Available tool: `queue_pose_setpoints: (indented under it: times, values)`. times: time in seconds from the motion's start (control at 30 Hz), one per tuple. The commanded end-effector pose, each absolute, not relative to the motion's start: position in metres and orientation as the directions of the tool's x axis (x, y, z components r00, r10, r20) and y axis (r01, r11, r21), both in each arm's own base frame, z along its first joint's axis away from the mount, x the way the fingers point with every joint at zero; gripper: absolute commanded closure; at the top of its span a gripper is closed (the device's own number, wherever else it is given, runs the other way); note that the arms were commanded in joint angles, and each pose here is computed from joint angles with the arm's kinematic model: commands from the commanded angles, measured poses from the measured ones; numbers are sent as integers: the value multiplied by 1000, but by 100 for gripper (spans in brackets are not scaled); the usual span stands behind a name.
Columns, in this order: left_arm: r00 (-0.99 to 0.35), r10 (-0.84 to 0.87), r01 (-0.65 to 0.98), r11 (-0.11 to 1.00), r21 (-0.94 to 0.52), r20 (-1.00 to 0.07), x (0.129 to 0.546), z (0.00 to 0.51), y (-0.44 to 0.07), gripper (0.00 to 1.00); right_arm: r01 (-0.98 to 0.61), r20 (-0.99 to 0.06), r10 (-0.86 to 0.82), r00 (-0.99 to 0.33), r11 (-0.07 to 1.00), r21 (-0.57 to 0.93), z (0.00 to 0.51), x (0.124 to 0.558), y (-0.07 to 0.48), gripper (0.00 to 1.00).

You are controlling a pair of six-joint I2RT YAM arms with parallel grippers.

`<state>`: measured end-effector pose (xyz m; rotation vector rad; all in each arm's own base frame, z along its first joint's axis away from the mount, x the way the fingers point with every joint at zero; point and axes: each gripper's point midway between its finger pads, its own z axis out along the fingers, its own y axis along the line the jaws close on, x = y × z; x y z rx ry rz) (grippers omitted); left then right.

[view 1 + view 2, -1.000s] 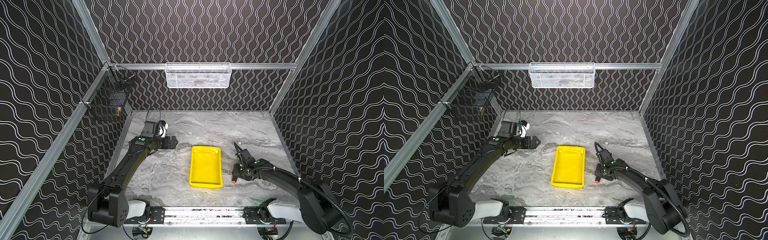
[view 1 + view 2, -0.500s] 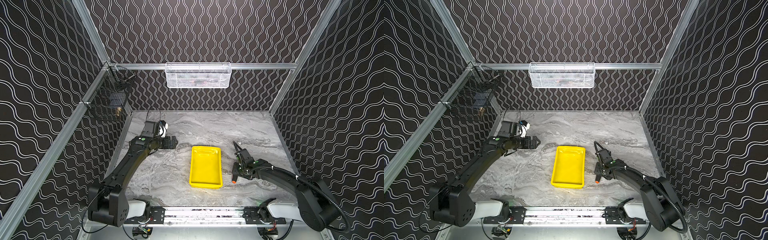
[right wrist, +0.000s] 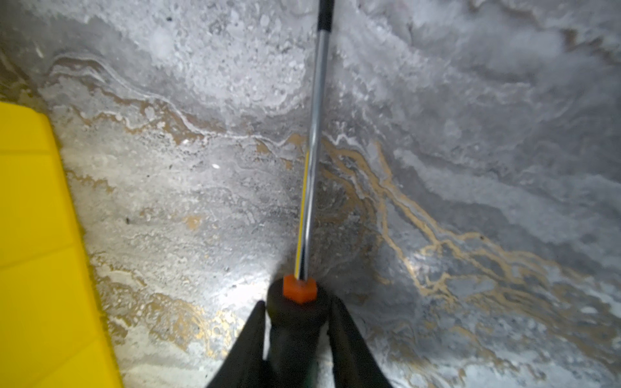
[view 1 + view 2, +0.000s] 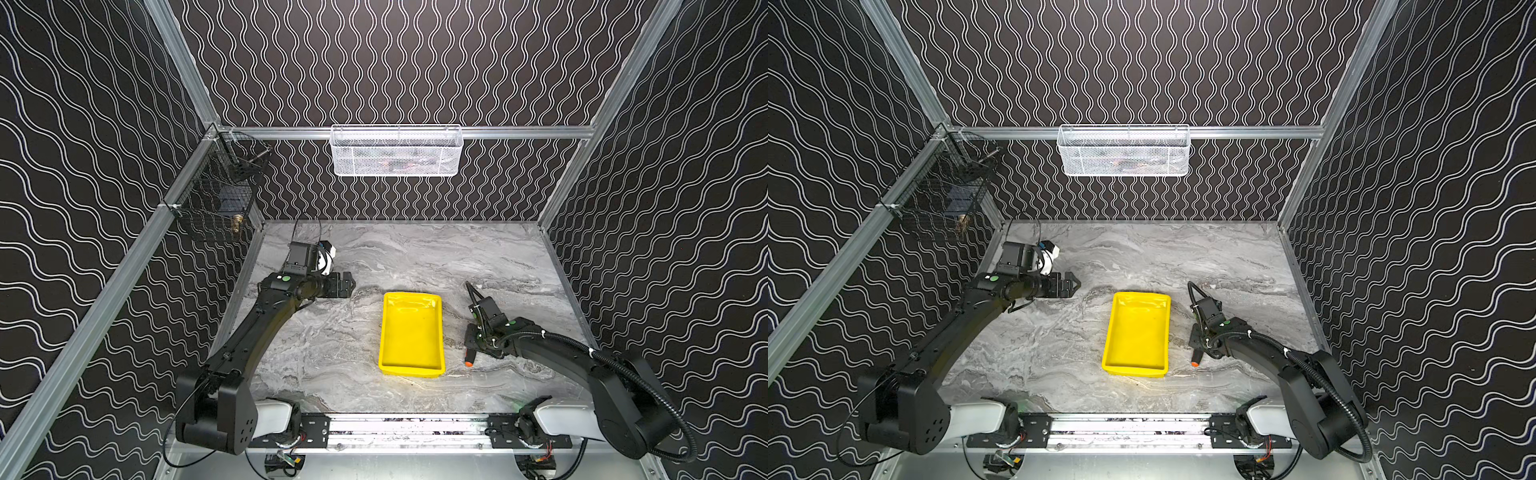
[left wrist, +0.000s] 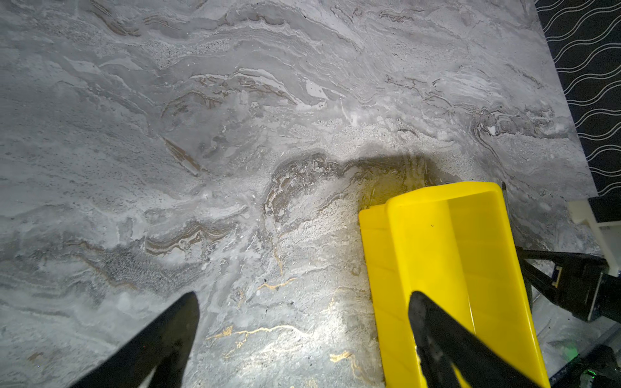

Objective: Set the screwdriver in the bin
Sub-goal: 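Lower the right gripper onto the screwdriver handle and close it, then lift the screwdriver with the right gripper off the table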

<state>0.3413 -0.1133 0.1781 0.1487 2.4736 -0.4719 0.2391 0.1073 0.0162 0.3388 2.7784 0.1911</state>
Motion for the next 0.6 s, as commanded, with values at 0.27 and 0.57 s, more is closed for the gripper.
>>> queue_pose_setpoints:
  times: [0.27, 0.57]
  values:
    - [-801, 10, 222, 934, -281, -599, 341, 182, -112, 1, 177, -278, 205, -938, 976, 123, 29, 233, 102, 87]
    - [-798, 8, 225, 932, -284, -603, 340, 183, -112, 1, 187, -307, 228, -924, 970, 157, 53, 250, 88, 90]
